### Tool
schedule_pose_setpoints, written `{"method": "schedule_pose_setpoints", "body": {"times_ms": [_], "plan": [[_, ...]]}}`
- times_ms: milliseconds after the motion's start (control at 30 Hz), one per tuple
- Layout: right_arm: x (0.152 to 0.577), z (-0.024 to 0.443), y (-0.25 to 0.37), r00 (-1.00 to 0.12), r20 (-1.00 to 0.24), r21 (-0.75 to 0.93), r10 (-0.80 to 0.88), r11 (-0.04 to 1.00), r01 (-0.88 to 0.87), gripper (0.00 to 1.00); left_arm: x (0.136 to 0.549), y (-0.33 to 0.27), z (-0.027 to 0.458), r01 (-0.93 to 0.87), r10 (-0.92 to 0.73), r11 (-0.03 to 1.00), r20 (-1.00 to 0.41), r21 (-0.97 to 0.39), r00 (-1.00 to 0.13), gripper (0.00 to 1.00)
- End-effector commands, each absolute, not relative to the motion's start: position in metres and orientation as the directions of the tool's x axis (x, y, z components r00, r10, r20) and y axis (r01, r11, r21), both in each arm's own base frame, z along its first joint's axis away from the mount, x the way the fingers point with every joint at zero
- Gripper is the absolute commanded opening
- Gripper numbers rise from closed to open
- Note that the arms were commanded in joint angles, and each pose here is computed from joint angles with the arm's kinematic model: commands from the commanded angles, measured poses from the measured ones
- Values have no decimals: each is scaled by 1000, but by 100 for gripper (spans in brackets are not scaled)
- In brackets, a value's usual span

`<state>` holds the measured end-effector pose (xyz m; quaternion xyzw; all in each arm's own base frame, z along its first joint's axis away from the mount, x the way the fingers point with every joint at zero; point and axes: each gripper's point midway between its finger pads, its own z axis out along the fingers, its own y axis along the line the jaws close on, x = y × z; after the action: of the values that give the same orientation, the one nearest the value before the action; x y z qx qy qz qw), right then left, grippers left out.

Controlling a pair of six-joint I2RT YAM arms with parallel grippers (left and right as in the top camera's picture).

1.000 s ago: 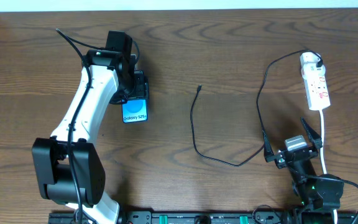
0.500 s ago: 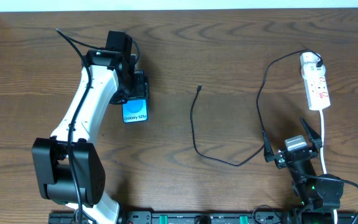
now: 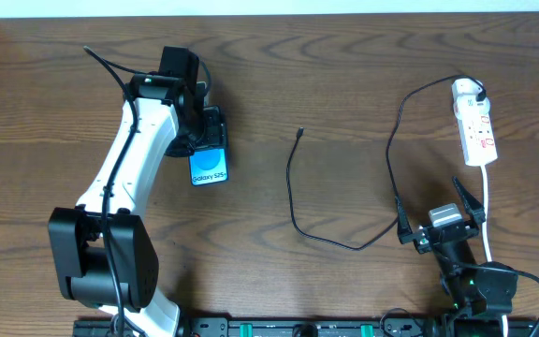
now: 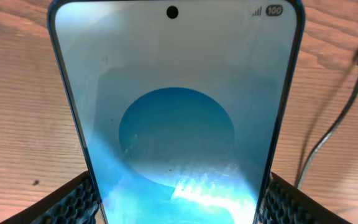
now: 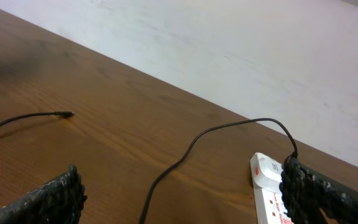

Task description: Plug charger to phone and switch on socket

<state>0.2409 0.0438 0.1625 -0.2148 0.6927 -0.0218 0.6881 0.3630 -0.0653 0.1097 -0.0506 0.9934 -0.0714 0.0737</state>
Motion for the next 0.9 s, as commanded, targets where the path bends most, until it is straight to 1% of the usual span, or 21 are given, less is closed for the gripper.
{"method": "schedule_pose_setpoints", "body": {"times_ms": [0, 400, 867], "plan": [[240, 162, 46, 38, -946, -318, -321, 907, -277, 99, 372, -71, 144, -99, -144, 973, -216, -207, -966, 70], [240, 162, 46, 38, -946, -318, -321, 907, -277, 99, 372, -71, 190, -92, -171, 966, -333, -241, -927, 70], [240, 162, 46, 39, -946, -319, -321, 907, -277, 99, 370, -71, 193, -137, -220, 956, -326, -259, -919, 70]]}}
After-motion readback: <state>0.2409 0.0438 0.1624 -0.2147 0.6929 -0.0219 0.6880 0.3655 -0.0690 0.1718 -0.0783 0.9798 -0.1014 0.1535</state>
